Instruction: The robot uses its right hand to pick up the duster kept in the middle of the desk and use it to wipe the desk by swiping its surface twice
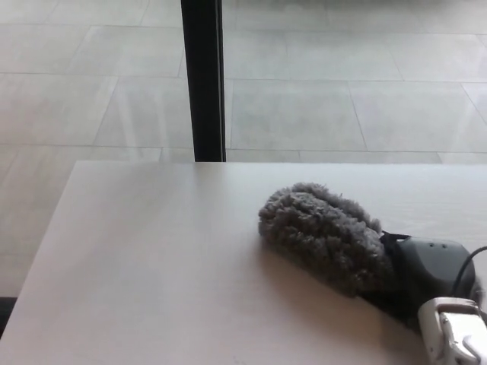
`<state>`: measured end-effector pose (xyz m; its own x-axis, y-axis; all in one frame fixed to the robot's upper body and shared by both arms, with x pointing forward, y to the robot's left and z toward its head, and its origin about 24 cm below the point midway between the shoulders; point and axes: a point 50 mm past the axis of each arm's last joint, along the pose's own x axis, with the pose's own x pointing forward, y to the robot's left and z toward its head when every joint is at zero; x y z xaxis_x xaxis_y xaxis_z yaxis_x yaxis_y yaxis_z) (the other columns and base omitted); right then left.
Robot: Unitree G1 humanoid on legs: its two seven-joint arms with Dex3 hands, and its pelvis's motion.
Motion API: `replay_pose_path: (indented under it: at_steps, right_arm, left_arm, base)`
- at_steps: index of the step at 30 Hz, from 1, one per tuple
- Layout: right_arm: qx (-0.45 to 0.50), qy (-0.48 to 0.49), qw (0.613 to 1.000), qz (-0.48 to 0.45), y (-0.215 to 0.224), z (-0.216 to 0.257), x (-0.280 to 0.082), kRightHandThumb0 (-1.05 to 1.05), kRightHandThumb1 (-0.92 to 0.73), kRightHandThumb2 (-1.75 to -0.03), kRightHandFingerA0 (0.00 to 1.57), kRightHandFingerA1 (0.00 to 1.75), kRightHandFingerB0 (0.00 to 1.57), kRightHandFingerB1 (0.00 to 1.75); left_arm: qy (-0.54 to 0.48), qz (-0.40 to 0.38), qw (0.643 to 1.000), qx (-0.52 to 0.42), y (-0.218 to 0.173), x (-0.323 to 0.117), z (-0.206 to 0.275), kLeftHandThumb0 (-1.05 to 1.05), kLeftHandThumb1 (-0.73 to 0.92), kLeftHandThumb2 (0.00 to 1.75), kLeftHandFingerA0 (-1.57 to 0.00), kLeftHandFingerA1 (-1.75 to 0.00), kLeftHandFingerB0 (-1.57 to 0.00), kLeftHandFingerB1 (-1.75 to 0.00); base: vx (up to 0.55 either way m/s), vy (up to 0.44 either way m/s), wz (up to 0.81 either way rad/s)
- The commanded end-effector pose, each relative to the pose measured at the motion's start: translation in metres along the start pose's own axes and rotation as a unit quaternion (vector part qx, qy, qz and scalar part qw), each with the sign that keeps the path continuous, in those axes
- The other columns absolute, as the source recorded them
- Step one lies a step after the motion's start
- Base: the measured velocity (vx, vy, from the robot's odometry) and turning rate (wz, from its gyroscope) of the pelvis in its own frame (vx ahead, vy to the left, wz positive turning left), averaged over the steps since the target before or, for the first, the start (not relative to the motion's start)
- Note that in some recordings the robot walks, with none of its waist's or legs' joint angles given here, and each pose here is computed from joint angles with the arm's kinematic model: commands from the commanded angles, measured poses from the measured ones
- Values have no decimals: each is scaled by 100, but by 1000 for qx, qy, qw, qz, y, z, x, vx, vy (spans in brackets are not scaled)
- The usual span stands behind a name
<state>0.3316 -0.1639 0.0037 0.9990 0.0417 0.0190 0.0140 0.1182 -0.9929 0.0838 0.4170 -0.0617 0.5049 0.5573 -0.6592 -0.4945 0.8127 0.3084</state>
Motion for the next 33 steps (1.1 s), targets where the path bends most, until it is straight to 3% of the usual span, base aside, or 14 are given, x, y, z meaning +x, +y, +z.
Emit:
replay_pose_path:
  at_steps: [1,4,5,6,7,13,19,20,21,22,29,32,33]
  right_arm:
    - [18,-91,989,111,47,38,-41,-28,-60,-58,92,163,89,64]
    - [21,-150,984,94,44,55,-51,-29,-56,-57,96,165,91,65]
    - [17,-178,980,92,41,62,-55,-31,-39,-86,128,139,85,77]
    - [14,-187,978,92,39,65,-56,-31,-39,-86,128,139,85,77]
    - [11,-206,975,84,37,67,-60,-28,-56,-63,103,171,95,69]
    - [4,-245,966,83,30,65,-68,-20,-54,-72,101,171,98,72]
    - [-25,-238,967,85,26,47,-67,-25,-53,-59,94,171,89,66]
    - [-31,-235,968,86,25,43,-65,-24,-36,-82,124,137,82,76]
    - [-35,-233,968,86,24,41,-64,-24,-36,-82,124,137,82,76]
    - [-42,-226,969,89,23,35,-60,-24,-55,-56,94,166,88,61]
    - [-70,-167,981,65,-3,13,-23,-27,-58,-61,89,166,90,62]
    - [-66,-142,987,43,-14,9,-9,-29,-56,-60,89,167,89,61]
    - [-76,-123,989,28,-16,7,-3,-34,-40,-86,121,136,84,75]
  left_arm:
    - [-20,4,1000,13,7,0,11,-51,62,59,-78,-55,-69,-47]
    - [-23,1,1000,12,6,1,12,-50,62,59,-75,-55,-67,-48]
    - [-22,1,1000,7,6,1,13,-51,61,59,-77,-55,-68,-47]
    - [-22,2,1000,5,6,1,14,-51,61,59,-77,-55,-68,-47]
    - [-23,1,1000,6,7,1,14,-51,62,59,-75,-53,-68,-47]
    - [-21,9,1000,18,8,2,16,-52,62,59,-77,-53,-69,-46]
    - [-19,4,1000,15,5,2,16,-50,62,59,-79,-53,-70,-46]
    - [-18,3,1000,4,5,2,15,-48,60,59,-77,-55,-69,-48]
    - [-18,0,1000,-12,5,2,14,-48,60,59,-77,-55,-69,-48]
    - [-17,2,1000,-5,5,2,13,-50,61,59,-76,-53,-69,-47]
    - [-22,3,1000,10,6,1,13,-53,63,59,-77,-55,-68,-47]
    - [-24,-1,1000,16,6,1,14,-53,64,60,-77,-54,-69,-47]
    - [-22,-2,1000,9,5,1,13,-53,64,60,-77,-54,-68,-47]
  base:
    - [0,0,0]
    - [0,0,0]
    - [0,0,0]
    - [0,0,0]
    - [0,0,0]
    - [0,0,0]
    - [0,0,0]
    - [0,0,0]
    - [0,0,0]
    - [0,0,0]
    - [0,0,0]
    - [0,0,0]
    - [0,0,0]
